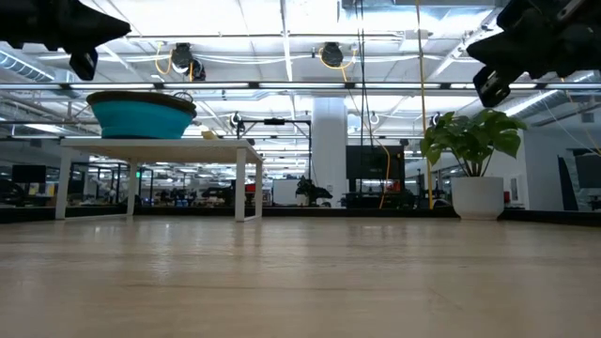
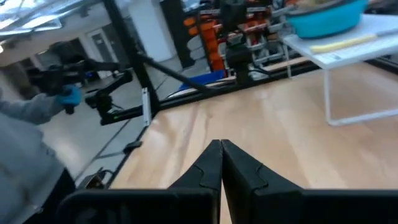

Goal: Pick & Place Fruit
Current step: Return to Home Position

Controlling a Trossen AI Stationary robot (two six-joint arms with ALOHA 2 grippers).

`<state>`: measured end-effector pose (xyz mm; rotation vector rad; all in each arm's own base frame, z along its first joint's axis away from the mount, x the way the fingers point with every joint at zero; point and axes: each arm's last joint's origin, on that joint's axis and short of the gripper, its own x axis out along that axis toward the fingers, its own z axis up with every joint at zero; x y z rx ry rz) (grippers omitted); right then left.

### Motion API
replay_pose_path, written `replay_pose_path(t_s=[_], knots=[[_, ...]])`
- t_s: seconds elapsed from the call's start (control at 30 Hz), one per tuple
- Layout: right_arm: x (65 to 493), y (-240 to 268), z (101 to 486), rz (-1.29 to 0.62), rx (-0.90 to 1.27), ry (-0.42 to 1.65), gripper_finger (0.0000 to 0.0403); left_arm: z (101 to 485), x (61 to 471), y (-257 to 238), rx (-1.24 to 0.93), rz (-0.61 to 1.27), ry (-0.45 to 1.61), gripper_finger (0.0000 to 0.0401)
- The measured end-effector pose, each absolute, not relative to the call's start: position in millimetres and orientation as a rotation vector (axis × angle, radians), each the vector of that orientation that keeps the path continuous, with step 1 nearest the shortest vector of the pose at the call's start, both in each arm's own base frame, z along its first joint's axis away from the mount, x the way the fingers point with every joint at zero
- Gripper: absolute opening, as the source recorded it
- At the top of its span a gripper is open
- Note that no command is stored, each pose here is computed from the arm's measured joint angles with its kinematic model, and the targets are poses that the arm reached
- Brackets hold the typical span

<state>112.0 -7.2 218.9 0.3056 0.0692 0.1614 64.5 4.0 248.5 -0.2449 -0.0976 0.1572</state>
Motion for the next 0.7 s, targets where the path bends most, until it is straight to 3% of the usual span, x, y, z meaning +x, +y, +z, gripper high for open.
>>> replay_pose_path(t_s=[0.3,0.7], knots=[[113,-7,192,-0.007,0.35,0.105,0.0,235,72,3,-0.236,0.118,-0.078,0.0001],[94,-6,196,-0.009,0.289,0.019,0.0,230,72,3,-0.136,0.122,-0.017,0.0]])
